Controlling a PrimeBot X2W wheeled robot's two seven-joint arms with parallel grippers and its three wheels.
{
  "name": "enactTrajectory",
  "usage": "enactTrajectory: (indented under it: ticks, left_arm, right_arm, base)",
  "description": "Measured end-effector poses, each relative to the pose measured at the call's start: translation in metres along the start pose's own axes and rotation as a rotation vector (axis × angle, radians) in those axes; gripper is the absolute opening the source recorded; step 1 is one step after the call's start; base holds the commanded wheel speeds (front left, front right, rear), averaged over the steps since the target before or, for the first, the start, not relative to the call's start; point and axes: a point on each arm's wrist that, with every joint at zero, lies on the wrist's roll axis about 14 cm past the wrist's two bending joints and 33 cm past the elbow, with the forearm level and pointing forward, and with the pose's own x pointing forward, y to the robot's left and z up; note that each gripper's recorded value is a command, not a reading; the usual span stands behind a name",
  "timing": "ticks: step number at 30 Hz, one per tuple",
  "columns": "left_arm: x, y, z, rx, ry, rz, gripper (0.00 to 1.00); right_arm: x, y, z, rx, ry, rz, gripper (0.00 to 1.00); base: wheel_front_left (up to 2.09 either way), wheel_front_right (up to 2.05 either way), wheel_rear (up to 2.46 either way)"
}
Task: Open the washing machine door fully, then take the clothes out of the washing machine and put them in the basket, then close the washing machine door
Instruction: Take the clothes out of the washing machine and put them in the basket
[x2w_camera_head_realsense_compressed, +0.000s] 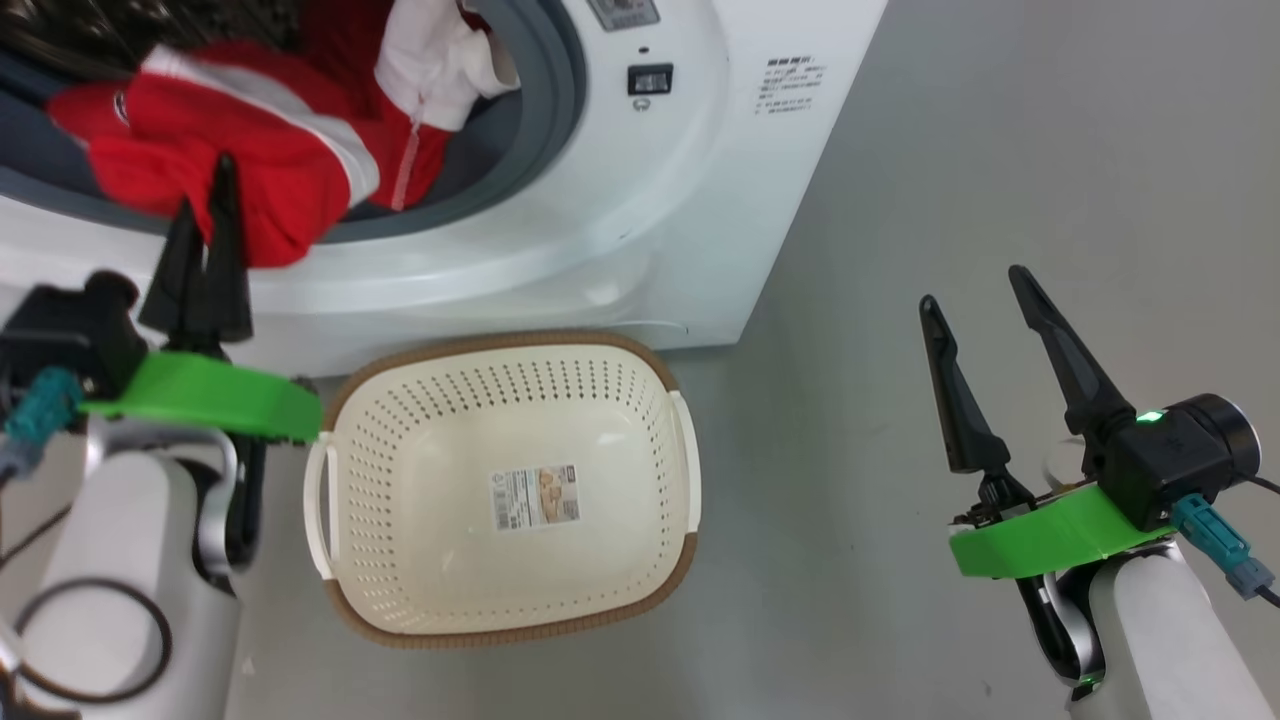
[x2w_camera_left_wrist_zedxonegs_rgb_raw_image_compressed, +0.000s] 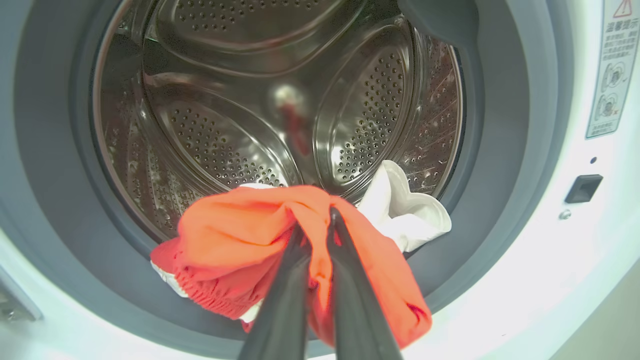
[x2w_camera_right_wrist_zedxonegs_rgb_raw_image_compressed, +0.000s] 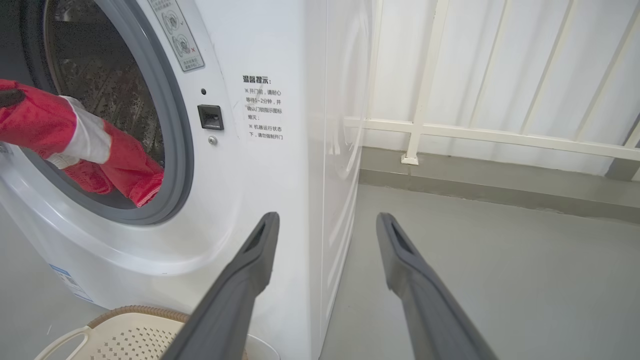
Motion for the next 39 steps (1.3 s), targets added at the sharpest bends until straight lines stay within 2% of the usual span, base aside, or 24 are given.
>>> enactTrajectory:
  ticks: [26,34,39]
  left_arm:
    - [-0.087,-0.023,0.045,-0.019,-0.102,-0.007,0.00]
    - [-0.101,-0.027,0.024,-0.048,-0.036,-0.002,0.00]
    - [-0.107,-0.024,-0.003,-0.055,0.049,0.009,0.00]
  right_arm:
    - [-0.040,-0.002,0.046,-0.005,-0.093,-0.029,1.00]
    - [-0.039,0.001,0.046,-0.001,-0.094,-0.021,1.00]
    - [-0.035,0.005,0.042,0.003,-0.086,-0.008,1.00]
  base:
    - [0.00,0.00,0.00]
    - [0.00,0.00,0.00]
    - [0.00,0.00,0.00]
